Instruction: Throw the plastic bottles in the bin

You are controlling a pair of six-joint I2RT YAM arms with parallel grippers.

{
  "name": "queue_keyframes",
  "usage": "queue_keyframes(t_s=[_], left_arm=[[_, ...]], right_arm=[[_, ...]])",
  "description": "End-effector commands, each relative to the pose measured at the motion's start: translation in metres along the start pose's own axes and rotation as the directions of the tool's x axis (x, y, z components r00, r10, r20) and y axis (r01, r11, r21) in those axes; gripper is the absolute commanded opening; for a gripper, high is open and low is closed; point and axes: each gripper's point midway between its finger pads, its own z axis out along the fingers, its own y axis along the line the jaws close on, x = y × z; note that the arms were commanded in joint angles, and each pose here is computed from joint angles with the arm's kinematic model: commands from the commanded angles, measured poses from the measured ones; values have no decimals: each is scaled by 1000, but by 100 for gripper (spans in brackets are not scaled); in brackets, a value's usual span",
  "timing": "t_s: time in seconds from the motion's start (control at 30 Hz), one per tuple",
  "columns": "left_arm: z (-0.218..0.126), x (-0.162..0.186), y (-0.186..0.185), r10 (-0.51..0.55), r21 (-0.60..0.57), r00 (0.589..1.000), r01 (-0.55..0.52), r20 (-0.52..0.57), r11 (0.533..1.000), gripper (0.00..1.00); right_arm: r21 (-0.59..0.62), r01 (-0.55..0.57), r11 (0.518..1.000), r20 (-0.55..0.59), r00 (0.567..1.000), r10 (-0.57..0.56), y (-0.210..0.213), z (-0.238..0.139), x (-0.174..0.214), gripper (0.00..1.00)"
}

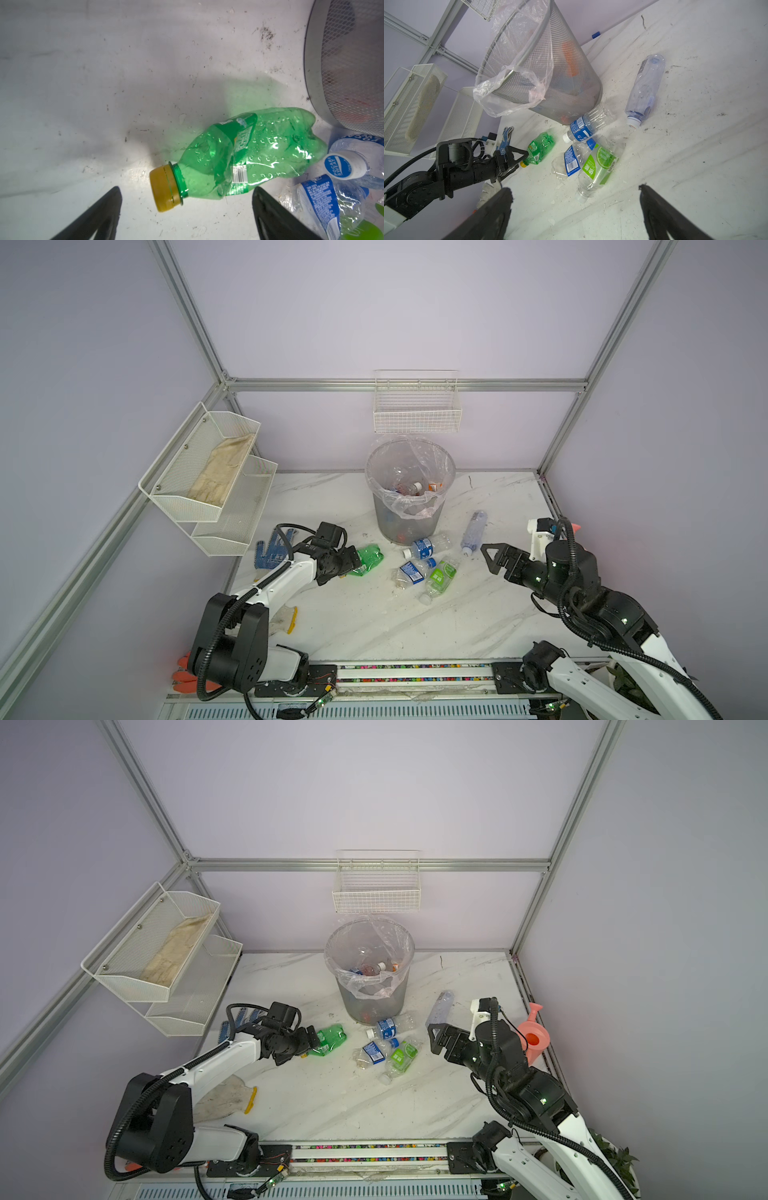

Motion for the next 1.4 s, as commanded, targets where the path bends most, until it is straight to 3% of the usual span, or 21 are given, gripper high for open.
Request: queue_keyframes(t_s=[0.0,0.33,0.63,0.87,1.0,1.17,1.2,1.37], left_arm=[[-13,-23,-33,38,118,998,-43,48,992,96],[-7,31,-50,124,164,992,-119,-22,979,95],[-27,69,-77,204,276,978,-187,-33,943,95],[-56,30,-73,291,176,952,-304,97,936,97],[-61,8,-86,385,137,908,-408,163,903,98],[-51,-12,-93,491,38,861,-499,133,866,100],[-37,-11,-92,510,19,855,-513,93,858,100],[-14,-14,-104,567,33,823,-568,29,823,100]], right_arm=[[25,-2,1000,-14,1000,3,-6,1,5,97],[25,9,1000,-25,1000,-8,-5,10,6,97],[26,5,1000,-24,1000,-4,-6,10,7,97],[18,3,1000,-25,1000,-2,-4,8,6,97],[7,6,1000,-19,1000,-6,-2,5,5,97],[2,12,1000,-16,1000,-12,-1,3,3,97],[1,12,1000,-14,1000,-12,0,2,3,97],[0,19,1000,-11,1000,-19,1,2,1,97]])
